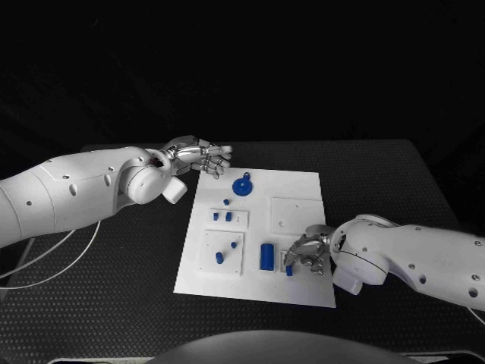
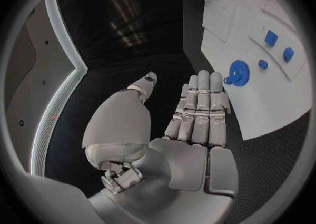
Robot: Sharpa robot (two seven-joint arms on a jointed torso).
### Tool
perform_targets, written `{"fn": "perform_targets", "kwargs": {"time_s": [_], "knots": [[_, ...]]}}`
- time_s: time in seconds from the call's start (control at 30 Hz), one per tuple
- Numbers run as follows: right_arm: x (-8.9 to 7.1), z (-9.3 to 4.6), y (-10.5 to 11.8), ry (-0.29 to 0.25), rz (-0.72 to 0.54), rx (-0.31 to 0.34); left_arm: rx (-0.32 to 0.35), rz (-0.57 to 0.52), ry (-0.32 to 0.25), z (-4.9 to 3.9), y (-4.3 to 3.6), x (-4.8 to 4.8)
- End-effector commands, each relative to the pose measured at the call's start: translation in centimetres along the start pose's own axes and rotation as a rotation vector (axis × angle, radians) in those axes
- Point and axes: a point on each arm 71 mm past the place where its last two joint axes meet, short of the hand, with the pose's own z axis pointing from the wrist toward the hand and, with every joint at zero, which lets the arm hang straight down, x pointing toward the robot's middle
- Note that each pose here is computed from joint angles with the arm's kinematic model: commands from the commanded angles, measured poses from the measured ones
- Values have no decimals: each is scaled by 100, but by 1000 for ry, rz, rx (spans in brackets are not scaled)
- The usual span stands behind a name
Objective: Assemble the parts on the task board
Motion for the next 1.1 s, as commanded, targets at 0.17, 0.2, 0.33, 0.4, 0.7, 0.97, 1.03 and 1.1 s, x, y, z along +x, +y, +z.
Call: {"fn": "perform_targets", "kwargs": {"time_s": [0.17,0.2,0.33,0.4,0.7,0.97,1.03,1.1], "knots": [[9,-9,52,-3,-13,-48,6,1,20,5,-15,24],[9,-9,52,-2,-13,-48,6,1,20,5,-15,23],[8,-8,50,0,-14,-48,4,1,21,8,-14,26],[7,-9,49,-2,-12,-49,4,1,22,9,-14,28],[12,-10,70,-5,-27,-66,3,2,22,9,-14,28],[4,-16,95,-34,-66,-87,3,3,22,7,-13,26],[-2,-18,101,-45,-80,-95,3,3,22,6,-13,26],[-2,-19,103,-47,-84,-98,3,3,22,5,-12,26]]}}
